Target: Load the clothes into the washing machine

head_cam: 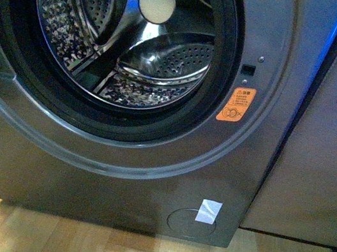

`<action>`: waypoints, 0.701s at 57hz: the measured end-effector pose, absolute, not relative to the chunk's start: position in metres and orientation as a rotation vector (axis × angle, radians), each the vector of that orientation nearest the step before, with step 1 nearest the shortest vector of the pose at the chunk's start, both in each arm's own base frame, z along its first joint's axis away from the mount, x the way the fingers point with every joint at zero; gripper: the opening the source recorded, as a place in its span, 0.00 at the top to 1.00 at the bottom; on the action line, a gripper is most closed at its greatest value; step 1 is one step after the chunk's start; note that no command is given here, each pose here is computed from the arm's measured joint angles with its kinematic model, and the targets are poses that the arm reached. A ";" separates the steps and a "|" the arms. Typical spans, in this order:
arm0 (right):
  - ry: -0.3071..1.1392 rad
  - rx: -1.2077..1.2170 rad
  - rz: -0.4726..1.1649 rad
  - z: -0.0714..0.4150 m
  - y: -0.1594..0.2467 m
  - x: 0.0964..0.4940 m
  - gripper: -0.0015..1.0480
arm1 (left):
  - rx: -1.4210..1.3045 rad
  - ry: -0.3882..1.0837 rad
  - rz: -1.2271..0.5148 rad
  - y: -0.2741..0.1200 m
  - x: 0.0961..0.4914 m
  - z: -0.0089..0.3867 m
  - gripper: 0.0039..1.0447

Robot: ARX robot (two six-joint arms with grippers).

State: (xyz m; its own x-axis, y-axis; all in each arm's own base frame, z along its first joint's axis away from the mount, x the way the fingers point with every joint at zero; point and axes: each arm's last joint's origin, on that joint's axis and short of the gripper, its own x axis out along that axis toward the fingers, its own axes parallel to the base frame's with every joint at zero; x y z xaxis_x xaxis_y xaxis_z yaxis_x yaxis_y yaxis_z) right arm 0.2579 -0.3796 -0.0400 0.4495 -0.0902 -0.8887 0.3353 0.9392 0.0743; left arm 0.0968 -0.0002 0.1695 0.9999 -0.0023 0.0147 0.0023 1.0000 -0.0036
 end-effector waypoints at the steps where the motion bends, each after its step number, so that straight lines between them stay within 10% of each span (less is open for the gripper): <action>1: 1.074 0.258 -0.267 -0.042 -0.380 0.259 0.07 | -0.003 -0.015 -0.002 0.000 0.097 0.170 0.06; 40: 1.082 0.380 -0.276 -0.116 -0.368 0.277 0.07 | -0.003 -0.015 -0.002 0.000 0.097 0.170 0.06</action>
State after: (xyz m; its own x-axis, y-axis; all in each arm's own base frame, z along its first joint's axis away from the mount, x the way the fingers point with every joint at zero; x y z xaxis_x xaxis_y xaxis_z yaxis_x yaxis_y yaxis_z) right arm 0.2773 -0.3681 -0.1156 0.4452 -0.0333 -0.8948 0.3992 0.9019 0.1651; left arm 0.0968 -0.0002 0.1695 0.9999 -0.0023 0.0147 0.0023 1.0000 -0.0032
